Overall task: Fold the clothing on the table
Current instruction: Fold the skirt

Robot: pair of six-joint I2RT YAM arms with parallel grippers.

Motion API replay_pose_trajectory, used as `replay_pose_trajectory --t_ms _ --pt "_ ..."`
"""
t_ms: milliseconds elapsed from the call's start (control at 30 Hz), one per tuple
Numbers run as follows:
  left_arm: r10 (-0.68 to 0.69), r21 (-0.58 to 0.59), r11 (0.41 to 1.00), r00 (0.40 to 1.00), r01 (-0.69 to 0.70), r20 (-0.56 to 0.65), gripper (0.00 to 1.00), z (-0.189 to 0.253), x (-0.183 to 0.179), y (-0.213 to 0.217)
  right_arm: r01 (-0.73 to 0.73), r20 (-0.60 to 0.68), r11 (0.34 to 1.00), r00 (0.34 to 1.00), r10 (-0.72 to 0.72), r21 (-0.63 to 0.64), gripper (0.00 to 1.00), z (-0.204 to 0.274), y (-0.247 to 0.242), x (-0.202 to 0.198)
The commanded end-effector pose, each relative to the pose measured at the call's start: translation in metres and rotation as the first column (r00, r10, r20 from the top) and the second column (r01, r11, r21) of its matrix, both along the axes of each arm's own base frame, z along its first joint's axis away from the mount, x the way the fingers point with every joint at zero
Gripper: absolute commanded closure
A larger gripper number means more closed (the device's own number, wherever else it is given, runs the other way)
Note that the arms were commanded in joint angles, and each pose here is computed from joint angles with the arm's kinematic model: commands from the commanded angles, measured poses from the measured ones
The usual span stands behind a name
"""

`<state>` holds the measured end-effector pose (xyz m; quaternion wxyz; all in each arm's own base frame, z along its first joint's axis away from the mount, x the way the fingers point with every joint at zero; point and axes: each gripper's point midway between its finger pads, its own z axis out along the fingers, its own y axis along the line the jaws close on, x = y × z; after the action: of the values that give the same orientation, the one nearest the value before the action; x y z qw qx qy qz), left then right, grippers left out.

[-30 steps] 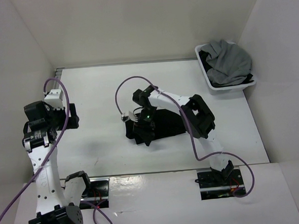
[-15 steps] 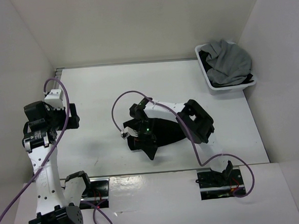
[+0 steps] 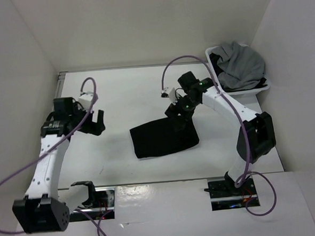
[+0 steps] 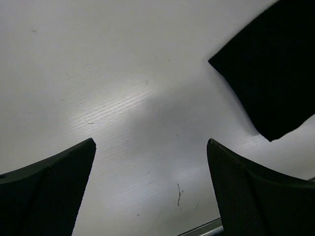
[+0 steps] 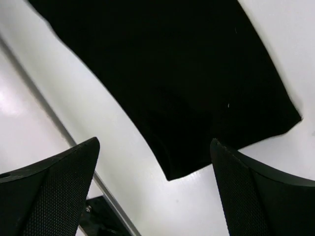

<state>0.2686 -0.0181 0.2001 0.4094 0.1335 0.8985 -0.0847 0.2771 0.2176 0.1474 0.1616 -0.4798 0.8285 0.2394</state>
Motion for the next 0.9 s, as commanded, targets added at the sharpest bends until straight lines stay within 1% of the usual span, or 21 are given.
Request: replay_pose_trajectory --t_ms 0,67,100,200,267,300,333,367,400,467,567,633,867 --pt "-0.058 0.096 0.993 0.996 0.064 -0.067 0.01 -0.025 0.023 -0.010 0.181 0.027 0.975 0.983 -0.179 -0.125 0.03 -0.036 -0.013 0.002" --pt "-0.046 0.095 0.994 0.993 0.057 -0.112 0.01 -0.038 0.032 -0.014 0.226 0.036 0.960 0.974 -0.223 -0.163 0.03 -0.047 -0.021 0.003" --pt "-0.040 0.089 0.995 0.993 0.050 -0.114 0.01 -0.040 0.035 -0.015 0.241 0.021 0.953 0.970 -0.241 -0.184 0.03 -0.053 -0.025 -0.002" --pt "-0.008 0.071 0.997 0.992 0.017 -0.128 0.01 -0.044 0.039 -0.012 0.259 0.005 0.947 0.965 -0.263 -0.190 0.04 -0.056 -0.026 -0.005" --pt "0.031 0.050 0.998 0.994 -0.026 -0.109 0.01 -0.039 0.041 -0.005 0.285 0.005 0.939 0.957 -0.289 -0.192 0.04 -0.059 -0.026 -0.004" --pt "0.042 0.049 0.998 0.993 -0.037 -0.108 0.01 -0.041 0.042 -0.002 0.314 0.004 0.929 0.948 -0.319 -0.194 0.04 -0.061 -0.025 -0.001" --pt "0.051 0.049 0.998 0.994 -0.047 -0.093 0.01 -0.037 0.041 0.001 0.317 0.015 0.931 0.947 -0.320 -0.182 0.04 -0.063 -0.024 0.002" --pt "0.081 0.052 0.996 0.994 -0.077 -0.079 0.01 -0.035 0.041 0.007 0.346 0.034 0.917 0.937 -0.347 -0.199 0.04 -0.067 -0.028 0.005" --pt "0.081 0.052 0.996 0.993 -0.077 -0.087 0.01 -0.039 0.037 0.007 0.378 0.037 0.903 0.925 -0.378 -0.204 0.04 -0.072 -0.028 0.008" --pt "0.113 0.052 0.993 0.992 -0.110 -0.063 0.01 -0.035 0.036 0.017 0.391 0.044 0.897 0.919 -0.391 -0.205 0.04 -0.080 -0.027 0.013" --pt "0.160 0.046 0.986 0.985 -0.158 -0.065 0.01 -0.035 0.036 0.029 0.402 0.027 0.893 0.914 -0.405 -0.203 0.04 -0.091 -0.021 0.019" --pt "0.163 0.039 0.986 0.984 -0.161 -0.065 0.01 -0.035 0.036 0.030 0.415 -0.007 0.884 0.904 -0.427 -0.216 0.04 -0.099 -0.017 0.020" --pt "0.194 0.039 0.981 0.979 -0.192 -0.065 0.01 -0.037 0.035 0.040 0.451 -0.041 0.867 0.882 -0.469 -0.213 0.04 -0.119 -0.001 0.031"
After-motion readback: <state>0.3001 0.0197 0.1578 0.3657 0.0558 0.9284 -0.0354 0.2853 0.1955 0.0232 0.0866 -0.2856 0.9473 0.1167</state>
